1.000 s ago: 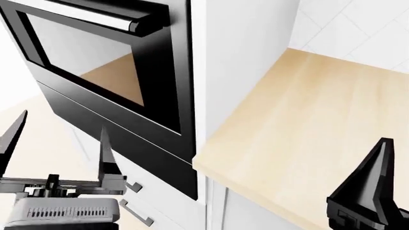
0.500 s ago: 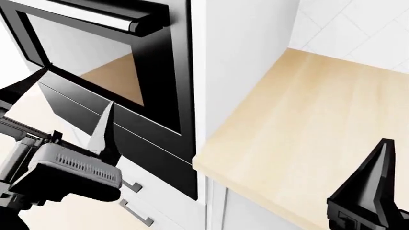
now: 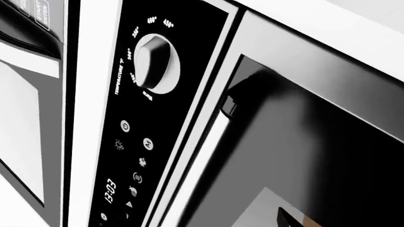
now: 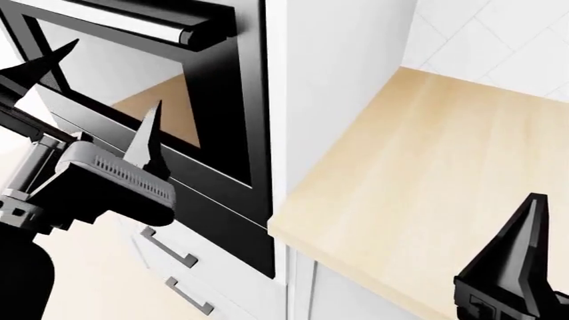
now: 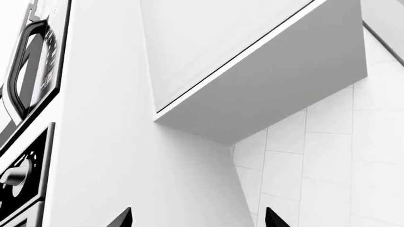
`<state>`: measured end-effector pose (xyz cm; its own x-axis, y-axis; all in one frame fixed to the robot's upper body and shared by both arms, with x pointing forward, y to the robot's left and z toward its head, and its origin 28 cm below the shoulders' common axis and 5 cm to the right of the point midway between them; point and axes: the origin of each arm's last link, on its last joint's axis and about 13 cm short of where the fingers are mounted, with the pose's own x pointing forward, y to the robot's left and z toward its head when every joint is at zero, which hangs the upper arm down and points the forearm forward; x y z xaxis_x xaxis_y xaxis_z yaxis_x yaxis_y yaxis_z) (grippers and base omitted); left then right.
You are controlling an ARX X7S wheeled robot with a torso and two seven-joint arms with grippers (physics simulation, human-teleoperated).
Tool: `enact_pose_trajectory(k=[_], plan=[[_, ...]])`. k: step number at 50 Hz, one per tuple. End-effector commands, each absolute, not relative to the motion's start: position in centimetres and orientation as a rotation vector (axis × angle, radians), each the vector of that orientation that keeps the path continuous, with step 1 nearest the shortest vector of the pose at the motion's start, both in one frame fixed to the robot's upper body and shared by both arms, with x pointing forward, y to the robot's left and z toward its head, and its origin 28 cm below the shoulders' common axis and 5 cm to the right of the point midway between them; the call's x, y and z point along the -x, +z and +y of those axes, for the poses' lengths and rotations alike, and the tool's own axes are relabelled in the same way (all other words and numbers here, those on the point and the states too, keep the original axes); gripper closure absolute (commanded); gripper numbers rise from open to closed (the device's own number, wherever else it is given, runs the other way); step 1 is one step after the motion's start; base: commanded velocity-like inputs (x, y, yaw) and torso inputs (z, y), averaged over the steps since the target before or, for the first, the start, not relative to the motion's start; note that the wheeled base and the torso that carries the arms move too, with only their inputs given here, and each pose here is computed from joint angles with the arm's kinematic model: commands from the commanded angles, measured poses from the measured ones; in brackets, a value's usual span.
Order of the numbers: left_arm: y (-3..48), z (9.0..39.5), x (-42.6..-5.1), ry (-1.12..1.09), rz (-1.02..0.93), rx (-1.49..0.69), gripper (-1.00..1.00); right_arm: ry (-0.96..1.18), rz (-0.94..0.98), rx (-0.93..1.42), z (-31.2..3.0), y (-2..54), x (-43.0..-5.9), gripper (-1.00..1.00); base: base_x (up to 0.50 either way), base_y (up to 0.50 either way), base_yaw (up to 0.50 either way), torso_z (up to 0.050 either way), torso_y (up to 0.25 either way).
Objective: Open the oven door
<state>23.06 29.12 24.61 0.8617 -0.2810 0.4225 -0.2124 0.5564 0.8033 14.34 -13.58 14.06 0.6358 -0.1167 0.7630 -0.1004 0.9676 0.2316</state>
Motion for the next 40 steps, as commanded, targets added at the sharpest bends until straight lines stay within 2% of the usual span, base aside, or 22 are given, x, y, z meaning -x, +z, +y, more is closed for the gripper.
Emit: enact_pose_trajectory(k=[1, 20, 40], plan=[[24.8, 28.7, -24.6, -0.037, -0.565, -0.995, -1.0, -0.007, -0.883, -0.263, -13.6, 14.1, -14.4, -1.0, 0.0, 0.0, 0.0, 0.0, 0.0], [24.7, 28.2, -27.1, -0.047, -0.548, -1.007, -1.0, -0.006, -0.882, -0.264, -13.6, 14.0, -14.3, -1.0, 0.0, 0.0, 0.0, 0.0, 0.0], [24.7, 28.3, -27.8, -0.011, -0.543, -1.099, -1.0, -0.005, -0.881, -0.266, -13.6, 14.0, -14.3, -1.0, 0.0, 0.0, 0.0, 0.0, 0.0]])
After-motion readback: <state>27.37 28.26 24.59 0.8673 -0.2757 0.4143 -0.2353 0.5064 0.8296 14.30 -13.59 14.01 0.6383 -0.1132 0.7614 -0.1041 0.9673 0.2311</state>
